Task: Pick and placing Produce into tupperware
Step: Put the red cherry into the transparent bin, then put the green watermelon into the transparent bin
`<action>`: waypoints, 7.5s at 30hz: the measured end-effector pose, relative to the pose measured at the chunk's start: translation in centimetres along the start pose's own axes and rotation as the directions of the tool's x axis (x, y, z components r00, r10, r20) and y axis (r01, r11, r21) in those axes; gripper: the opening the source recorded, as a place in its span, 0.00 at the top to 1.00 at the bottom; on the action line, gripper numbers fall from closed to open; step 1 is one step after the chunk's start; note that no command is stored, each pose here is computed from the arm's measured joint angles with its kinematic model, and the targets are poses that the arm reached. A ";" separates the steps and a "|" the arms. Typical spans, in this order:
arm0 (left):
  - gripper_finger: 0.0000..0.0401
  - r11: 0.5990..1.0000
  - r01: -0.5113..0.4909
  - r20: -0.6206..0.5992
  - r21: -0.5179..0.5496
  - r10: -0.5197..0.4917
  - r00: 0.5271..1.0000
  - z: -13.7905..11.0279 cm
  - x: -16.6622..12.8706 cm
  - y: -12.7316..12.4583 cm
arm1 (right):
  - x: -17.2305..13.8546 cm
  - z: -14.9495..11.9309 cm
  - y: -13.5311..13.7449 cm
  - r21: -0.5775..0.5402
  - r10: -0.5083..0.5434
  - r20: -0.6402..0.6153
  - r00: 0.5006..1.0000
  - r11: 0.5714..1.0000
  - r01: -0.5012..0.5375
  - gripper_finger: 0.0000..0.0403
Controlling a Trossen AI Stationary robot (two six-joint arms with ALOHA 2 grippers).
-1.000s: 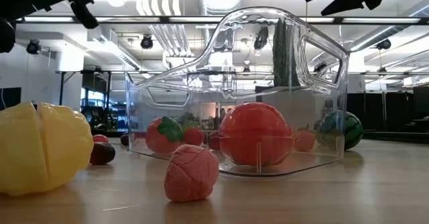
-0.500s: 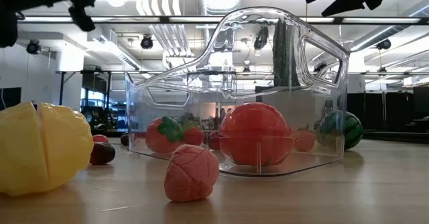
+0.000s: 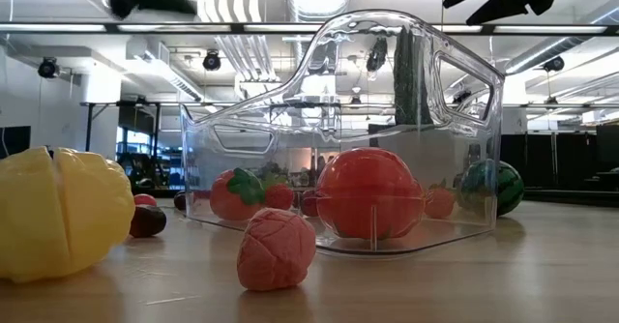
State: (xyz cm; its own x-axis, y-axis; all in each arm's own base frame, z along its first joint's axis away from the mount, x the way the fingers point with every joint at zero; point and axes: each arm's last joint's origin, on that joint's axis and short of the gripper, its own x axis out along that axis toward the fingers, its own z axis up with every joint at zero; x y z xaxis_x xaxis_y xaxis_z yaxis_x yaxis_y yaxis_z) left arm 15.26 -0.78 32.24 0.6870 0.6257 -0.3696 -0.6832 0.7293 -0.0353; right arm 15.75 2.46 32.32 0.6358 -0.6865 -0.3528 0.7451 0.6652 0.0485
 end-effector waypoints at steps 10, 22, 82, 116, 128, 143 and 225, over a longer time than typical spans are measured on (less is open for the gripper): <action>0.80 0.973 -0.231 -0.351 0.005 0.218 0.910 -1.1 1.8 0.8 | 0.0 -0.1 0.0 -0.005 -0.004 -0.001 1.000 1.000 0.004 0.16; 0.59 0.803 -0.004 -0.415 0.596 0.313 0.854 -2.3 5.8 -1.0 | 0.0 -0.2 0.2 -0.002 0.062 -0.057 0.996 0.998 -0.062 0.15; 0.63 0.751 0.530 -0.812 0.394 0.014 0.583 -9.4 20.3 6.8 | -0.9 0.2 -2.8 0.080 0.061 -0.092 0.994 0.995 -0.053 0.13; 0.87 0.763 0.501 -0.810 0.409 0.052 0.583 -9.8 20.9 7.3 | -0.9 0.1 -2.8 0.012 0.061 -0.098 0.993 0.998 -0.060 0.13; 0.89 0.779 0.517 -0.789 0.355 -0.047 0.612 -8.4 20.6 6.8 | -0.9 0.1 -2.8 0.016 0.064 -0.100 0.993 0.998 -0.062 0.13; 0.89 0.756 0.642 -0.576 0.125 -0.472 0.668 0.1 13.3 0.8 | -0.9 0.1 -2.8 0.017 0.070 -0.105 0.992 0.998 -0.069 0.13; 0.50 0.800 0.600 -0.045 -0.001 -0.600 0.799 3.6 8.7 5.6 | 3.7 0.2 11.0 0.441 0.742 0.020 0.670 0.595 -0.672 0.13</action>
State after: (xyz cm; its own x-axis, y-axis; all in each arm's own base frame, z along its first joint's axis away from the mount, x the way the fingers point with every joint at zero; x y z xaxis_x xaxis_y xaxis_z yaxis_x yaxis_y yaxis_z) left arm 18.31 9.69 32.16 0.9474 0.0497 -0.3163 -0.1341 0.9586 -0.2511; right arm 26.36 7.21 31.70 0.9829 0.0284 -0.1820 0.1044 0.7278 0.6778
